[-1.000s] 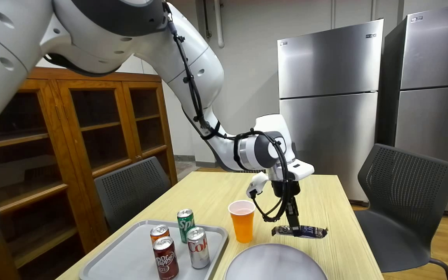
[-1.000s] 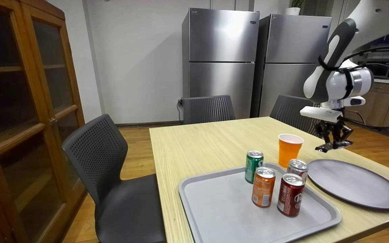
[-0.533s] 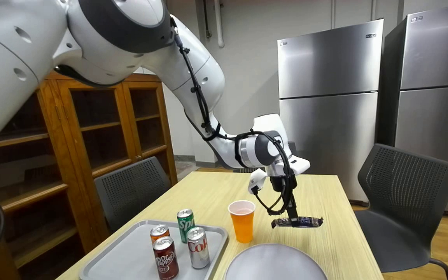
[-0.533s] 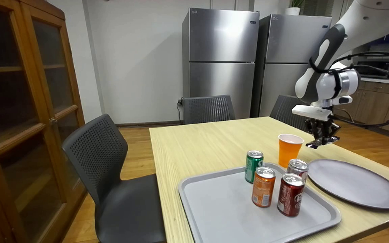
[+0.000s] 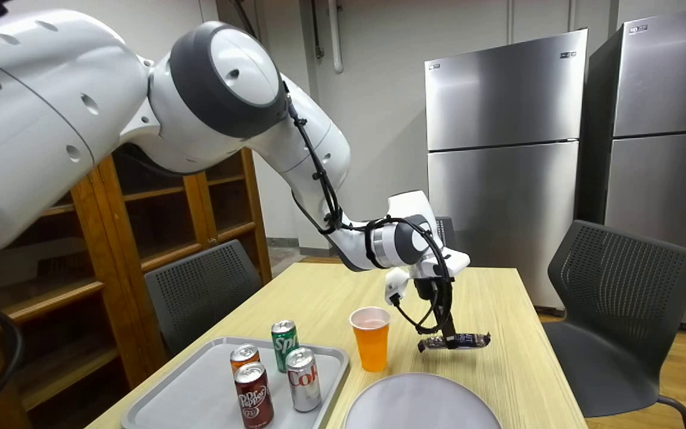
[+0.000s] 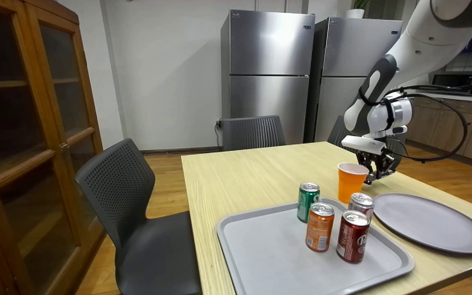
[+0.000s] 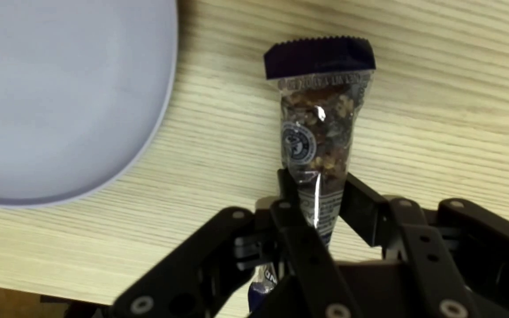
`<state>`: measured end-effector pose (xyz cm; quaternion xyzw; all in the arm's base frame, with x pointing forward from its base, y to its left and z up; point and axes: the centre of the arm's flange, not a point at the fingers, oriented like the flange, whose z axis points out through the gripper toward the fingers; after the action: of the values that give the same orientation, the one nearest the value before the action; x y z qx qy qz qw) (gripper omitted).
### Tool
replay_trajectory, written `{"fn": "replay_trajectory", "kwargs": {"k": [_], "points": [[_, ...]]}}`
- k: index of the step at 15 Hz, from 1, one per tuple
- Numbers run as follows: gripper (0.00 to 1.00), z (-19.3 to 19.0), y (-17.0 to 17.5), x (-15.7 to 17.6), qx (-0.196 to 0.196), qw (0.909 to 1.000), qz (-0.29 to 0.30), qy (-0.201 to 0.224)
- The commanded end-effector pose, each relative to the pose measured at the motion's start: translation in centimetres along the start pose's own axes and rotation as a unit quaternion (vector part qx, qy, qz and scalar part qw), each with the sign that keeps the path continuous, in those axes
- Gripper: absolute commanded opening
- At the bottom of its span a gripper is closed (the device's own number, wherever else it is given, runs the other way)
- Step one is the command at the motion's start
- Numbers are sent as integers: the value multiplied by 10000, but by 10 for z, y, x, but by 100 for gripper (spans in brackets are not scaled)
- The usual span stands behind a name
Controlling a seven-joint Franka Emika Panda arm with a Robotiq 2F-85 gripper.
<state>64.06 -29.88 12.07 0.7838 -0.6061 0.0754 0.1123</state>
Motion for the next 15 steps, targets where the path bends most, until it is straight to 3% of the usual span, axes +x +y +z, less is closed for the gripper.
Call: {"fn": "replay_trajectory", "kwargs": {"k": [1, 2, 3, 4, 10, 15], "points": [[7, 11, -33, 14, -47, 10000, -23, -28], [7, 11, -34, 14, -65, 10000, -51, -6], [54, 10, -35, 14, -100, 9999, -82, 47], [55, 8, -35, 15, -84, 9999, -95, 41], [98, -27, -16, 24, 117, 9997, -169, 120], [100, -72, -2, 30, 486, 9963, -592, 382]]}}
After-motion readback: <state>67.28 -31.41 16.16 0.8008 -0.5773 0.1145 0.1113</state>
